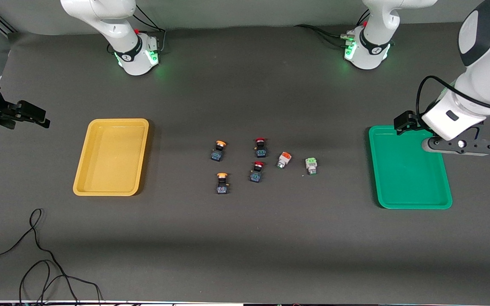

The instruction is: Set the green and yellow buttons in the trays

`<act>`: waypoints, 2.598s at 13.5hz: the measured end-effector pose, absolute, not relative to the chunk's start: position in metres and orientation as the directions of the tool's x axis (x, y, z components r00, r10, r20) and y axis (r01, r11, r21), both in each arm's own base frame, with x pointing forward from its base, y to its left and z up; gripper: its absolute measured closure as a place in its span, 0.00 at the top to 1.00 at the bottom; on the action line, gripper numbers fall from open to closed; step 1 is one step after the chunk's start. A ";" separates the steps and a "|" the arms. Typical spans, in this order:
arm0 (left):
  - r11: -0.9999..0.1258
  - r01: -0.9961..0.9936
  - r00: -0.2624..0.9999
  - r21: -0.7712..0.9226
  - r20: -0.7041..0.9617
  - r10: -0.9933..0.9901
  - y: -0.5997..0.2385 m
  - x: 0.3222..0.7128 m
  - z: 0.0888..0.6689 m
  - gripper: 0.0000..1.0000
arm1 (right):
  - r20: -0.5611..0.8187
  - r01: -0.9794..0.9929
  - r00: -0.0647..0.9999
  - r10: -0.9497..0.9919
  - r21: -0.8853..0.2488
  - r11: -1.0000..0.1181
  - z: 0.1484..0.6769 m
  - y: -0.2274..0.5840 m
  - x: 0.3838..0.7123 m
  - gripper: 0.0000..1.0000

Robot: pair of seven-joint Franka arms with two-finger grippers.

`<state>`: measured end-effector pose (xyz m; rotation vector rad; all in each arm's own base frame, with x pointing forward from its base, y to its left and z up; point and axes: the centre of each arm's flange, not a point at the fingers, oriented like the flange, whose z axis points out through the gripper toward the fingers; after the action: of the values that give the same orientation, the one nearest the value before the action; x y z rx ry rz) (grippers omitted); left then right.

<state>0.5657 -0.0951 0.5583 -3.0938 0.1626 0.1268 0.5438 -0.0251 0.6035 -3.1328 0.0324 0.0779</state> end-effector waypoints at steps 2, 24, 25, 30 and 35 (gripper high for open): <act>-0.994 -0.106 0.991 -0.037 -0.086 -0.103 -0.095 0.565 0.558 1.00 | -0.053 -0.018 0.998 -0.017 -0.007 -1.000 0.602 -0.023 0.544 1.00; -0.986 -0.164 0.967 -0.040 -0.204 -0.153 -0.207 0.549 0.505 1.00 | -0.010 -0.245 0.970 -0.244 -0.018 -0.969 0.399 0.429 0.471 1.00; -0.984 -0.173 0.965 -0.039 -0.208 -0.161 -0.220 0.551 0.491 1.00 | 0.010 -0.252 0.968 -0.252 -0.035 -0.967 0.377 0.422 0.475 1.00; -0.987 -0.161 0.968 -0.025 -0.197 -0.153 -0.239 0.567 0.386 1.00 | 0.082 -0.245 0.965 -0.251 -0.076 -0.967 0.240 0.384 0.463 1.00; -0.997 -0.076 0.982 -0.034 -0.175 -0.069 -0.250 0.542 0.308 1.00 | 0.113 -0.211 0.970 -0.217 -0.065 -0.975 0.165 0.373 0.465 0.96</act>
<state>0.5421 -0.2497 0.3077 -3.0874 0.1134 0.2711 0.4651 0.3732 0.1653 -3.0659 0.3332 -0.1853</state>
